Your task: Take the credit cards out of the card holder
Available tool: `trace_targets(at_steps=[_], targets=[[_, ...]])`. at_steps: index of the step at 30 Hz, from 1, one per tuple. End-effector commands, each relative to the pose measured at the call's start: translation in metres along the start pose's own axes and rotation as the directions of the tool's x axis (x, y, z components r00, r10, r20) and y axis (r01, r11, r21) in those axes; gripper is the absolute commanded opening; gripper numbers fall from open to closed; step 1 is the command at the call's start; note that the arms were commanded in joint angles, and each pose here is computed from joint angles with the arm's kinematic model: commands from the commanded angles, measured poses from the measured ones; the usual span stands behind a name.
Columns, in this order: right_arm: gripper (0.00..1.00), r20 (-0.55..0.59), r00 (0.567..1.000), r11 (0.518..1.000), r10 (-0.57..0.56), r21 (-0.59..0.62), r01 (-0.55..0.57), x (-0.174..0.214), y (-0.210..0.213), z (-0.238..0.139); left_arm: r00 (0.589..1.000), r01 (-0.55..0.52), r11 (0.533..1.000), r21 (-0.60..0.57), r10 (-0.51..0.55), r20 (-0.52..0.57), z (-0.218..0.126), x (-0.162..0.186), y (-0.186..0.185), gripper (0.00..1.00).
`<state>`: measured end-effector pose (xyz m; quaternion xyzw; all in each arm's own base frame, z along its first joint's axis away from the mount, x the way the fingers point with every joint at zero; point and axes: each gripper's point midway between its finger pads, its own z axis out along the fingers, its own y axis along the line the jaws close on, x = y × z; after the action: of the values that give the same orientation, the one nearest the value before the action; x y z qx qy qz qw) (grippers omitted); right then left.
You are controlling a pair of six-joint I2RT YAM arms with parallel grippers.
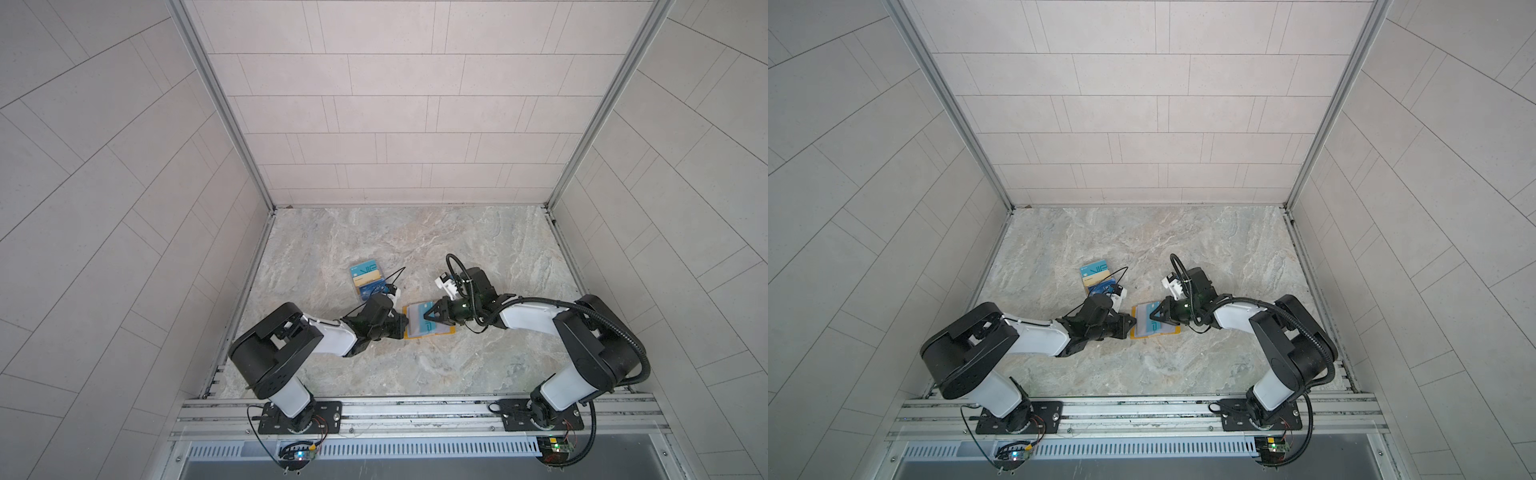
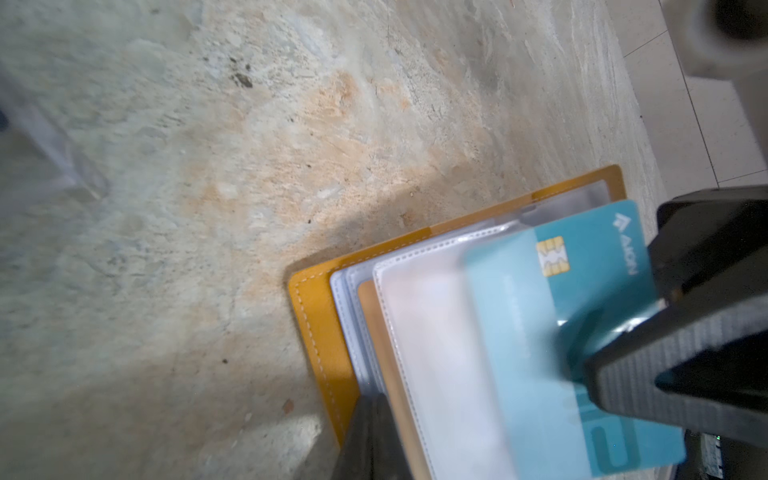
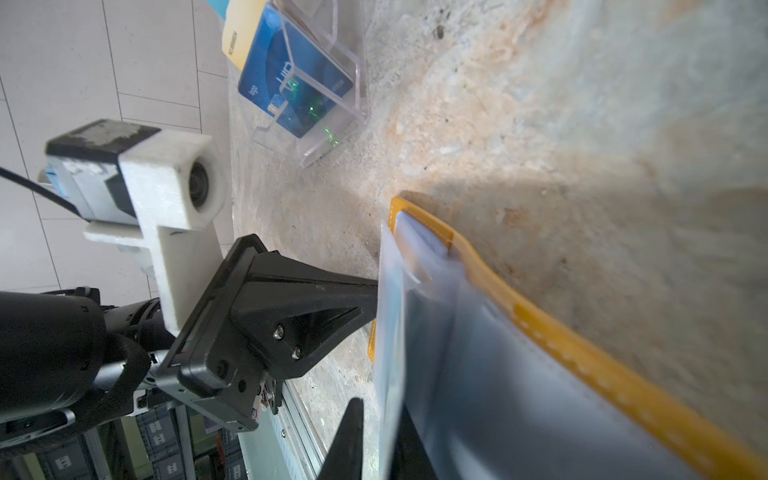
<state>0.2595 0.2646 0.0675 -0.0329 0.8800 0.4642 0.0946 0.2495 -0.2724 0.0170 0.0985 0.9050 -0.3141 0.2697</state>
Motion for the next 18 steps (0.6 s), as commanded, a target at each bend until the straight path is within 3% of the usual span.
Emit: trace_targets(at_steps=[1,18], targets=[[0.13,0.017,0.999,0.999,-0.032,0.025,0.031,-0.003,0.001,-0.007,0.991,0.002,0.995,-0.1,-0.015,-0.13,-0.002,0.039,0.026,0.0],[0.05,-0.008,0.994,0.964,-0.108,0.243,0.107,0.0,-0.017,-0.033,0.993,0.005,0.998,-0.057,-0.011,-0.114,-0.014,0.033,0.014,0.0]])
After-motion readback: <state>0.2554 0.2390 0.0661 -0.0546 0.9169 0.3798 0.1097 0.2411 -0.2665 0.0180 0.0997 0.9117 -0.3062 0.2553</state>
